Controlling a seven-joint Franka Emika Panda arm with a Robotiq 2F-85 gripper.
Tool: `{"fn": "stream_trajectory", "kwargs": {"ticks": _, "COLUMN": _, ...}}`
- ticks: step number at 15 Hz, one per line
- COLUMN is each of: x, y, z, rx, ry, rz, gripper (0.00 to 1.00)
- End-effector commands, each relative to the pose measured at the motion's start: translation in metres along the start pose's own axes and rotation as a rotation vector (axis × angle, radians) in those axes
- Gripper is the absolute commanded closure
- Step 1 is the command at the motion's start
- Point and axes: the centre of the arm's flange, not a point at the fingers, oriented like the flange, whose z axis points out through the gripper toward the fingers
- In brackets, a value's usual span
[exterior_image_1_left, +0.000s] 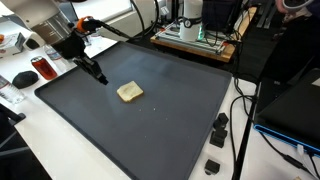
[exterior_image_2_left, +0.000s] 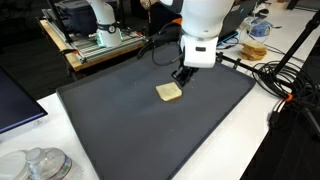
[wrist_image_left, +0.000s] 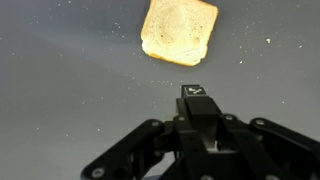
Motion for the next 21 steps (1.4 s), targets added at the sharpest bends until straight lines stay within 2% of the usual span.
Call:
{"fn": "stream_trajectory", "kwargs": {"ticks": 1, "x": 0.005, "y": 0.033, "z": 0.006, "rx": 0.077, "ry": -0.002, "rz": 0.026, "gripper": 0.95}}
{"fn": "stream_trajectory", "kwargs": {"ticks": 4, "x": -0.003, "y": 0.066, "z": 0.013, "rx": 0.156, "ry": -0.004, "rz": 0.054, "gripper": 0.95}}
{"fn": "stream_trajectory", "kwargs": {"ticks": 6, "x": -0.017, "y": 0.084, "z": 0.018, "rx": 0.208, "ry": 0.035, "rz": 0.059, "gripper": 0.95}}
{"fn": "stream_trajectory", "kwargs": {"ticks": 12, "x": -0.049, "y": 0.131, "z": 0.042, "rx": 0.266, "ry": 0.176, "rz": 0.083, "gripper": 0.95}}
{"fn": "stream_trajectory", "kwargs": {"ticks": 17, "x": -0.09, "y": 0.141, "z": 0.056, "rx": 0.254, "ry": 0.231, "rz": 0.078, "gripper": 0.95}}
{"fn": "stream_trajectory", "kwargs": {"ticks": 21, "x": -0.124, "y": 0.133, "z": 0.05, "rx": 0.252, "ry": 0.292, "rz": 0.077, "gripper": 0.95}}
